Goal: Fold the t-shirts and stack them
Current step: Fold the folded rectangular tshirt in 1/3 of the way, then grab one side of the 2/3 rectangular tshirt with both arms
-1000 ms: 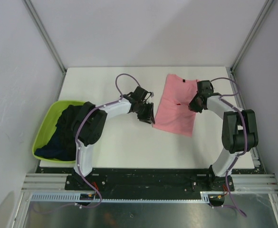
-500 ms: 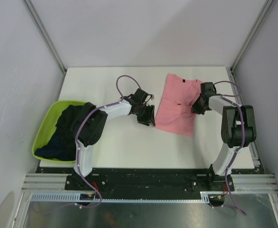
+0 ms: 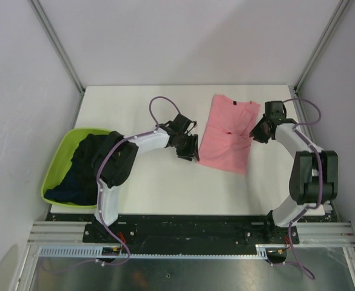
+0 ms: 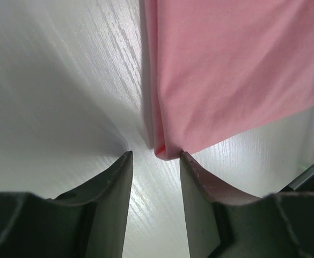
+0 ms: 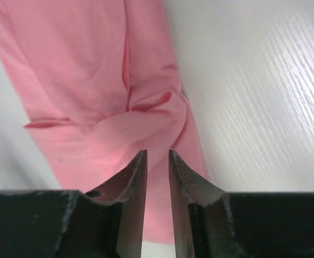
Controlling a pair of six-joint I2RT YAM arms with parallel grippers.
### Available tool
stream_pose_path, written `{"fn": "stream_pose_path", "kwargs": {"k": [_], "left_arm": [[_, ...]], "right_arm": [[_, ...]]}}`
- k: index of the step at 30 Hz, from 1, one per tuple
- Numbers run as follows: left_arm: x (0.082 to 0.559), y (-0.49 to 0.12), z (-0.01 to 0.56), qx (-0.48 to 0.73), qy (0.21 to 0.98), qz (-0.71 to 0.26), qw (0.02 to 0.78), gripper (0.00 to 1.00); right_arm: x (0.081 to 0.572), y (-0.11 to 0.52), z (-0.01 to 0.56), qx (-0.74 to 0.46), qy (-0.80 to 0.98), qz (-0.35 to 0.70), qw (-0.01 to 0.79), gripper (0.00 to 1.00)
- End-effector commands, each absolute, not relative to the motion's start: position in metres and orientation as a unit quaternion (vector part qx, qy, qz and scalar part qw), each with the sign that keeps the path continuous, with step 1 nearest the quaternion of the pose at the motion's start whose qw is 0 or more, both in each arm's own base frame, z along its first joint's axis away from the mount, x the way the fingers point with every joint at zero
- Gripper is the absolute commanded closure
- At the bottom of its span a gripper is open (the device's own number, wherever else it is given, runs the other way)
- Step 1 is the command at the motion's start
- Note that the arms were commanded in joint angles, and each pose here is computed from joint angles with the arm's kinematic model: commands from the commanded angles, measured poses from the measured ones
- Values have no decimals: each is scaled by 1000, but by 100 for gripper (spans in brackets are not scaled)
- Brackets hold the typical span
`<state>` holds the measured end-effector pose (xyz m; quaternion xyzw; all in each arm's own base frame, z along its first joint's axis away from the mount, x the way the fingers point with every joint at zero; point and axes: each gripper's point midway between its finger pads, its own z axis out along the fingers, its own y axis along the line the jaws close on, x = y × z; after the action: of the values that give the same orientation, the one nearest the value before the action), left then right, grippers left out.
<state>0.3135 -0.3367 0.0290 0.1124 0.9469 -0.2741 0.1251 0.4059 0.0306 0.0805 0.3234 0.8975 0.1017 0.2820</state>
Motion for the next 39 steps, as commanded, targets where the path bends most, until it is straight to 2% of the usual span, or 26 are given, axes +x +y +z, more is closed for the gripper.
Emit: {"fn": "stream_pose_path", "kwargs": {"k": [1,7,12,29,39], "left_arm": [[317,-349,46,95,942,-283,150,56],[316,-350,43,66,948,-269,155,58],[313,-348,35,53,953,-257,154,59],[309,-345,31,63,953,-255,152,60],[308,-344,30,63,954,-253,151,60]], "right_arm": [[365,33,97,325,901,88,274,73],[292,48,70,337,906,99,236,71],[261,63,49,338,910,105,215,68],[261,66,40,354,899,91,241,62],[258,72,10,344,913,69,208,62]]}}
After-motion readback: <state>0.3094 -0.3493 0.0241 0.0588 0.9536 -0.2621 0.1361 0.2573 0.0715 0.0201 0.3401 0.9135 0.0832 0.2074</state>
